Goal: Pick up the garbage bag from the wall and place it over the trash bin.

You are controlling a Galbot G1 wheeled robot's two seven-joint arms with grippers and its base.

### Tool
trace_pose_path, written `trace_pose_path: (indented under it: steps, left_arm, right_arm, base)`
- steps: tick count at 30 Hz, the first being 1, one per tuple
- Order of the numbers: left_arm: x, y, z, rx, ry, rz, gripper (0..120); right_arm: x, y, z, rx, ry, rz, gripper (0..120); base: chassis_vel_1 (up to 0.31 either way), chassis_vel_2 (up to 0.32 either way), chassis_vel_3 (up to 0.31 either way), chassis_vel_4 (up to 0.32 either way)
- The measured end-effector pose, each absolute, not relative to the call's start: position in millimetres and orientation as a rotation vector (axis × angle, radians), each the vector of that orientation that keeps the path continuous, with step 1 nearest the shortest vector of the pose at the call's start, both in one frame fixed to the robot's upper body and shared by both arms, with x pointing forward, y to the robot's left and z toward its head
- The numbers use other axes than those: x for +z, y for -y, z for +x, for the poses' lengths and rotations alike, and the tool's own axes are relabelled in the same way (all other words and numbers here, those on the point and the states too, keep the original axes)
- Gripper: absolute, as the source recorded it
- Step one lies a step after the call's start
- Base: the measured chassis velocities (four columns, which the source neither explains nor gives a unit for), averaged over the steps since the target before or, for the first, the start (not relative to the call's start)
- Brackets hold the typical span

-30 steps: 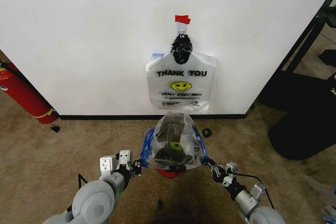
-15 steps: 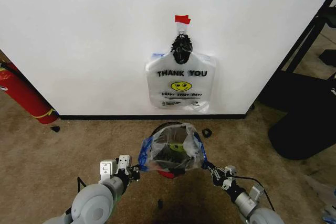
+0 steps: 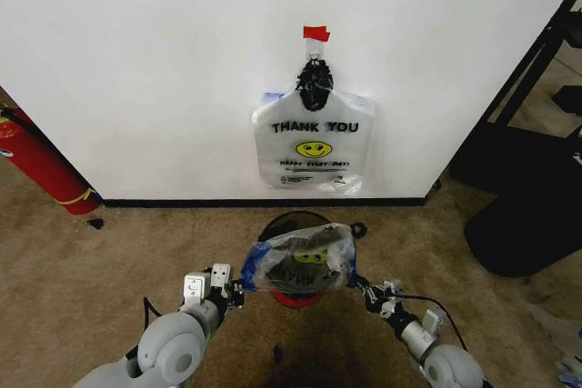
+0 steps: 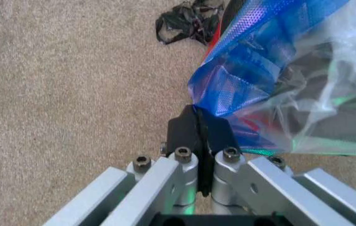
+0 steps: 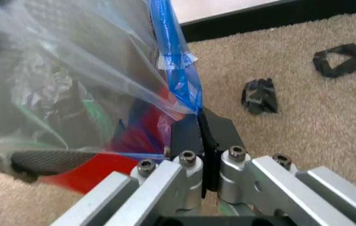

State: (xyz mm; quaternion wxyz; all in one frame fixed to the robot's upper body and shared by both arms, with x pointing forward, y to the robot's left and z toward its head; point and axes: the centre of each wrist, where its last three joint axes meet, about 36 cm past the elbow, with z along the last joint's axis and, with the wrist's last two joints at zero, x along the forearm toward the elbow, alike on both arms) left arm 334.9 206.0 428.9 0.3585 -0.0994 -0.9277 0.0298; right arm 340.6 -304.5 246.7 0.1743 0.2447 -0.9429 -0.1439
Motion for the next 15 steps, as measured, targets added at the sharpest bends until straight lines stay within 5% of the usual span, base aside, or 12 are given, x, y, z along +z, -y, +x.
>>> trace_pose_path:
  steps: [15]
  left_arm:
    - [412.6,-207.8,349.3,0.064,2.383,-0.242,0]
  right_arm:
    - [238.8,293.8,366.5,-0.366,2.662,0.727,0]
  base:
    - [0.000,0.000,0.000,0.000]
